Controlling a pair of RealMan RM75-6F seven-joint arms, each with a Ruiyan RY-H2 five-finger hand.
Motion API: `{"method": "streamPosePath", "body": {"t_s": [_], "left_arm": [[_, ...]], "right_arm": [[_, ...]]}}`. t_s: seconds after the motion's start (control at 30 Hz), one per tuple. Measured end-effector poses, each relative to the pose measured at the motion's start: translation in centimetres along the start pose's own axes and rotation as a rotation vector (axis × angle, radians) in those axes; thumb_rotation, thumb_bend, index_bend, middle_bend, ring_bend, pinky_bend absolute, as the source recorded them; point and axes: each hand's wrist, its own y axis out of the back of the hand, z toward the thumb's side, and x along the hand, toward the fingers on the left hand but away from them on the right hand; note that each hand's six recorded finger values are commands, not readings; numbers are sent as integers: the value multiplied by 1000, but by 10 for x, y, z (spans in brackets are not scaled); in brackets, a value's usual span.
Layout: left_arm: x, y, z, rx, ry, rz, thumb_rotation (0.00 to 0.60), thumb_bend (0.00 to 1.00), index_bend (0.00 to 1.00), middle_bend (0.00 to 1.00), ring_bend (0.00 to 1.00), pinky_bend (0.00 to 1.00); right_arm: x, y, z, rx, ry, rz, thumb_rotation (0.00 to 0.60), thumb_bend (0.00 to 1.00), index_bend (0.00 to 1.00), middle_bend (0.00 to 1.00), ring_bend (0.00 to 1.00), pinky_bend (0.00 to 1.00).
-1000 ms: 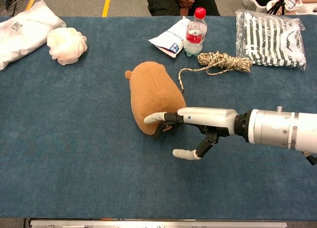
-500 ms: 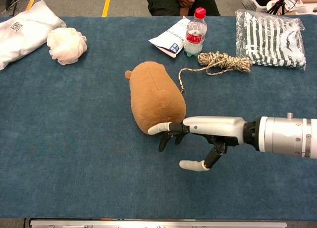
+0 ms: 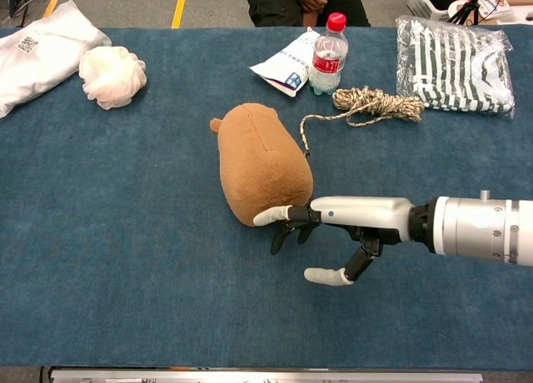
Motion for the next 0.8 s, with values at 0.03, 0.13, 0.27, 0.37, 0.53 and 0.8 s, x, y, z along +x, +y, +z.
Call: {"method": "streamPosePath", "body": {"t_s": [0.03,0.13,0.27,0.37,0.53,0.8], "left_arm": [[0,0,1,1,-3,-1,600,221,288,276,202,197],[1,-1,3,0,-10,-2,600,220,288,276,202,197],[1,0,3,-1,-7,1,600,220,288,276,202,197],[0,0,2,-2,0,2,600,220,288,276,201,197],[-2,2,0,-6,5,8,600,220,288,276,202,197],[2,0,2,-3,-13,3,600,220,288,276,202,197]], "right_arm": [[1,0,1,-1,3,-1,600,410,74,271,103,216],[0,5,-1,-7,4,-16,600,409,74,271,103,217],[-7,13,-5,-11,-1,-38,600,409,74,271,103,216],[-12,17,-8,-6,-5,-50,600,409,74,271,103,216],[-15,15,-8,10,-3,-46,600,409,74,271,103,216],[31,19,-2,44,14,-81,600,409,74,271,103,216]]}}
